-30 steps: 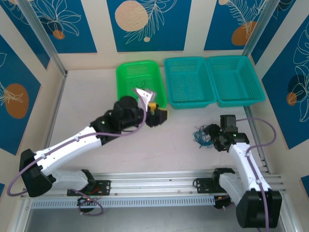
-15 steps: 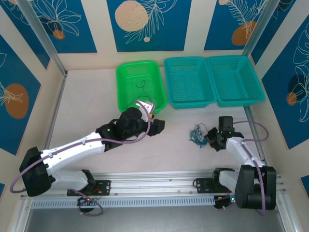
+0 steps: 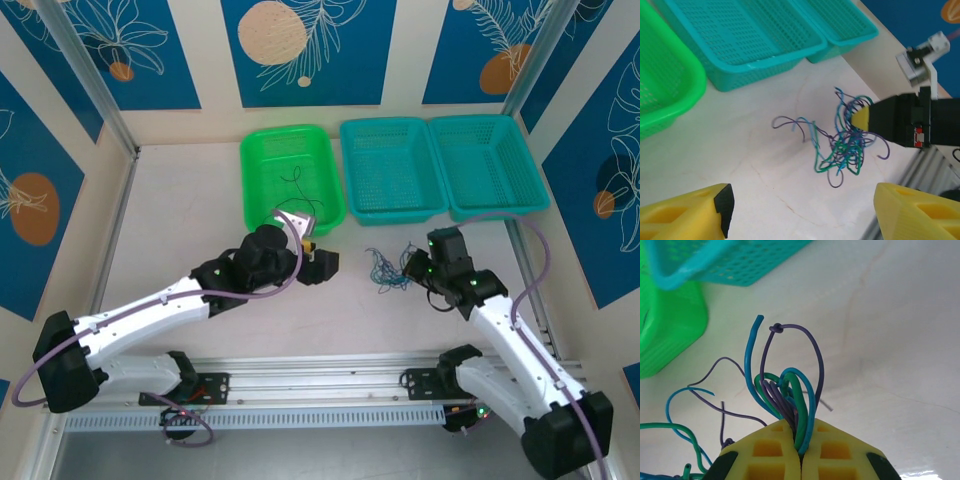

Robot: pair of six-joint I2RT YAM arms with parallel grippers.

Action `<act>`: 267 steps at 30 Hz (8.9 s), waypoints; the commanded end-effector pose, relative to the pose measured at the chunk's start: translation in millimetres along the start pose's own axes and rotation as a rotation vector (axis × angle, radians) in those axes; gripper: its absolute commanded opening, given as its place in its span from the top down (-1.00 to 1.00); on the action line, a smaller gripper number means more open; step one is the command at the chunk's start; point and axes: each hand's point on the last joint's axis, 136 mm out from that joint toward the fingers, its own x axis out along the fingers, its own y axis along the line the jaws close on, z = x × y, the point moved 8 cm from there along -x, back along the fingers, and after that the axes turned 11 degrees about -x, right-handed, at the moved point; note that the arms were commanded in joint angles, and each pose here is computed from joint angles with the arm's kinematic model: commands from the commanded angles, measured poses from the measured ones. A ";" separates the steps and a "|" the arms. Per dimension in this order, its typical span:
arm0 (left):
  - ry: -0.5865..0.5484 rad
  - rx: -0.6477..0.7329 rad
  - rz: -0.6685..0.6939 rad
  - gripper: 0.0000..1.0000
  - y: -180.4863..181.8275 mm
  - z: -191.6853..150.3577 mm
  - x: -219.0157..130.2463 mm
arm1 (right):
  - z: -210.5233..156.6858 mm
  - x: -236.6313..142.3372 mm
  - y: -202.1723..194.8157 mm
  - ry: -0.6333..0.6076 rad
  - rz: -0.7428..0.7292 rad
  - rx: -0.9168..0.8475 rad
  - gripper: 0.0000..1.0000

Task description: Untangle the cables

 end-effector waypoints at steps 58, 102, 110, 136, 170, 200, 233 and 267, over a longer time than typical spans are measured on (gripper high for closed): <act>-0.082 -0.264 0.283 1.00 101.0 -8.1 -66.0 | -11.8 37.6 -77.6 0.076 -0.157 0.381 0.76; 0.063 -0.319 0.007 1.00 77.1 -46.0 56.6 | -17.4 26.3 53.8 0.143 0.189 -0.128 1.00; 0.000 -0.283 0.067 0.67 79.3 -39.8 33.1 | -19.3 29.9 48.2 0.149 0.175 -0.115 1.00; 0.073 -0.366 0.011 0.77 77.0 -45.0 59.7 | -13.7 19.1 62.1 0.155 0.265 -0.105 1.00; -0.142 -0.217 0.069 1.00 84.8 -23.2 -20.0 | -34.7 27.6 72.5 0.152 0.302 -0.241 -0.24; -0.222 -0.232 0.123 1.00 90.4 -26.9 -55.0 | -68.7 141.6 171.9 0.511 0.395 -0.169 1.00; -0.284 -0.455 0.437 1.00 170.2 -86.8 -85.1 | -13.6 37.7 80.5 0.059 0.160 -0.292 -0.19; -0.376 -0.497 0.692 1.00 196.3 -112.9 -135.6 | -53.2 158.7 102.9 0.203 -0.015 -0.112 0.92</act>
